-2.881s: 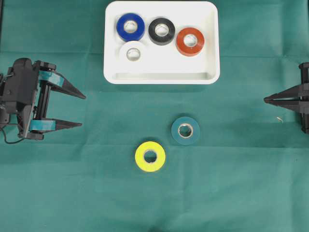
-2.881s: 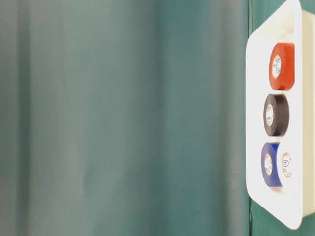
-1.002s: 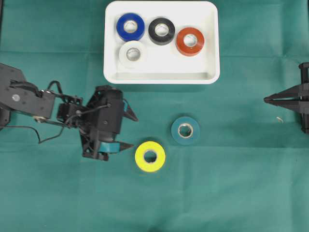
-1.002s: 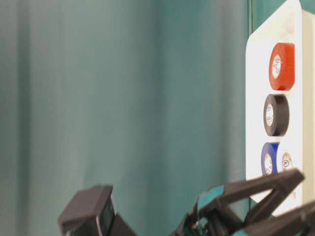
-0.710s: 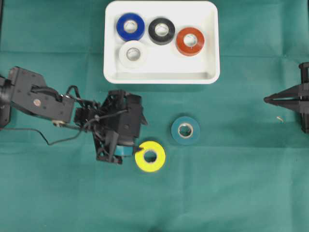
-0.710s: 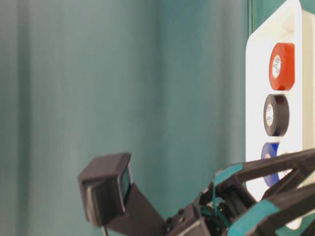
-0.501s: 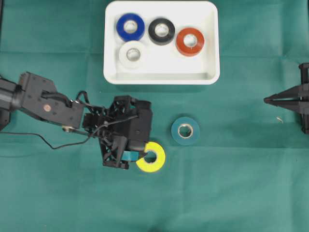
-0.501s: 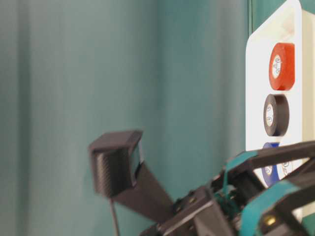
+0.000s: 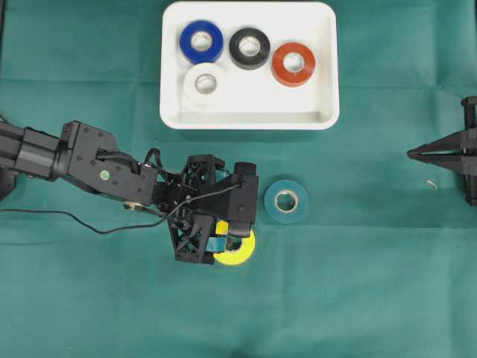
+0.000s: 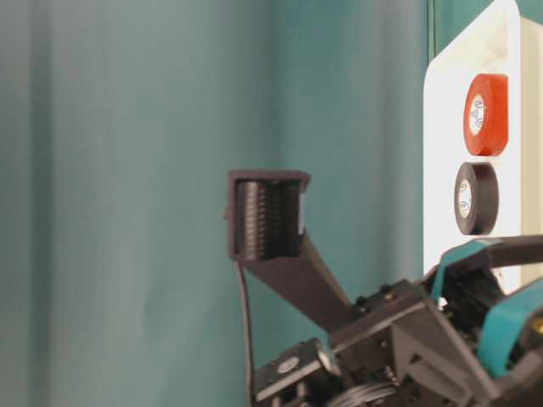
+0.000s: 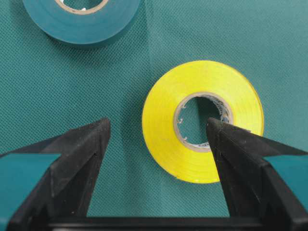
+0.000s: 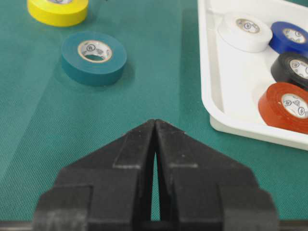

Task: Put the tape into the white case with the left arm.
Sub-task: 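Move the open left gripper over the yellow tape and close on its rim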

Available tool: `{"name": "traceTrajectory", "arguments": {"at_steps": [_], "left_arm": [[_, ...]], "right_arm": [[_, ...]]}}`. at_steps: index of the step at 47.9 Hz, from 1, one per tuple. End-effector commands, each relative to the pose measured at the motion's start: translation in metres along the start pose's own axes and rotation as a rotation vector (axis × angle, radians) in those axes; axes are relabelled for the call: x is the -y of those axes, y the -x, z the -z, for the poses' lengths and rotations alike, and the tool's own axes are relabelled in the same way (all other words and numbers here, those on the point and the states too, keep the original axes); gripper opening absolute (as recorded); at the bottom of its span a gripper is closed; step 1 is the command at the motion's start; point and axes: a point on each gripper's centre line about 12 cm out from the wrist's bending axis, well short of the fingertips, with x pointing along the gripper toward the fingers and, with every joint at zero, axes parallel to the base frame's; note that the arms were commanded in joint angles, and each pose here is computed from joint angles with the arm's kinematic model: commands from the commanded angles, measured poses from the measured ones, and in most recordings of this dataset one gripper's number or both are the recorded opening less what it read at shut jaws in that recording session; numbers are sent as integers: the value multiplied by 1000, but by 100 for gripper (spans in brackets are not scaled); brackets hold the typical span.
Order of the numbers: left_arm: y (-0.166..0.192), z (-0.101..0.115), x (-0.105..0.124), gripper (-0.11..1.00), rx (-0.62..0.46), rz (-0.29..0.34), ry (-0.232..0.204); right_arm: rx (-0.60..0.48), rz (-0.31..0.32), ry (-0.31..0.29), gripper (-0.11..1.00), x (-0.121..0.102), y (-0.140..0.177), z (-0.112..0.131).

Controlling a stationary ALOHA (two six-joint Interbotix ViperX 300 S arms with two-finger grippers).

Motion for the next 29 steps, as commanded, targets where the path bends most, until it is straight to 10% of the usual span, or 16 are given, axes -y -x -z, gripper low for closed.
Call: {"name": "traceTrajectory", "arguments": {"at_steps": [1,29], "left_arm": [[4,-11,3,81,26,6,-1],[-18,-8,-1,81,-29,-5,1]], "right_arm": [[7,1,4,-9,0,-1,-4],[9,1,4,-9,0,-1,-4]]}}
